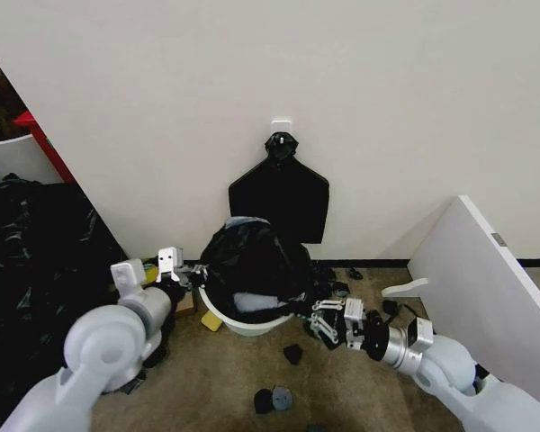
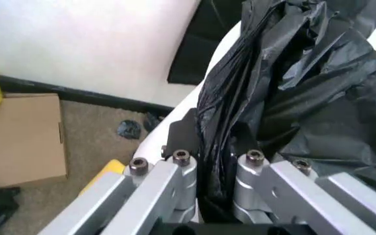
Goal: Place the garbage bag over the trash bin.
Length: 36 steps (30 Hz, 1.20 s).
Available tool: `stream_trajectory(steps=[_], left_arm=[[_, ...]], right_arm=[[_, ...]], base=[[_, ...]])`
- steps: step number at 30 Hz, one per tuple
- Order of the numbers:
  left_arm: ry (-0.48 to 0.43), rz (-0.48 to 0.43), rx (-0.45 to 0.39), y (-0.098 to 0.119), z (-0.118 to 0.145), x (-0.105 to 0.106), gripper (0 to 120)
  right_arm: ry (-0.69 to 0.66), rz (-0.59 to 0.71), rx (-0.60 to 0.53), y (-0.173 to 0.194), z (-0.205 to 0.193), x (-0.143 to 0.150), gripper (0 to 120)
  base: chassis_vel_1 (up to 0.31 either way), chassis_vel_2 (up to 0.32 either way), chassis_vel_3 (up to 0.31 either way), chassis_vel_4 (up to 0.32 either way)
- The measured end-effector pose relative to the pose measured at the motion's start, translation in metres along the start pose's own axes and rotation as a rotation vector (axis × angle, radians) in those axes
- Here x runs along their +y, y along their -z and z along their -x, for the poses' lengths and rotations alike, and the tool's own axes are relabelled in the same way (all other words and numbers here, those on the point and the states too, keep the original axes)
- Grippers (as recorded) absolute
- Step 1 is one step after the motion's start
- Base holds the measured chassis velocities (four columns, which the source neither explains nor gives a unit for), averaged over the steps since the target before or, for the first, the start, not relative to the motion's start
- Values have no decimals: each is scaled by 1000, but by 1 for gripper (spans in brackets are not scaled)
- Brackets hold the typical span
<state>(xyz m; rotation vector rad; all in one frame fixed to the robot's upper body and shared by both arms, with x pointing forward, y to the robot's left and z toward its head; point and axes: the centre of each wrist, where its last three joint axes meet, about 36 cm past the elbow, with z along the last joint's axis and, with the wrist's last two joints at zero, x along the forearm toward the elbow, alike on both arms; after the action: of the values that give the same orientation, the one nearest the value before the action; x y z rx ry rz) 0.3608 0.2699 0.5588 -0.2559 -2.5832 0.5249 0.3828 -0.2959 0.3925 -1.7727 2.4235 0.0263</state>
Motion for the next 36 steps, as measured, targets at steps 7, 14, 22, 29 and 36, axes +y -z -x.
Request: stream_trajectory(steps=[7,14,22,29,36], left_arm=[[-13,-42,-28,13,-10,3,5],[-36,-63,-38,15,-18,-3,5],[-61,-88,-32,9,-17,-9,5],[-90,-136,-14,-5,-10,-17,5],[-126,-177,-25,-15,-6,-22,5]], right_arm=[[69,-78,-3,-15,1,3,0],[87,-260,-1,-29,10,-1,0],[115,-443,33,-47,23,-9,0],[56,-595,34,-63,41,-26,0],[72,-703,77,-69,43,-49,0]], base=[[0,0,0,0],[0,0,0,0],[0,0,0,0],[0,0,0,0],[0,0,0,0]])
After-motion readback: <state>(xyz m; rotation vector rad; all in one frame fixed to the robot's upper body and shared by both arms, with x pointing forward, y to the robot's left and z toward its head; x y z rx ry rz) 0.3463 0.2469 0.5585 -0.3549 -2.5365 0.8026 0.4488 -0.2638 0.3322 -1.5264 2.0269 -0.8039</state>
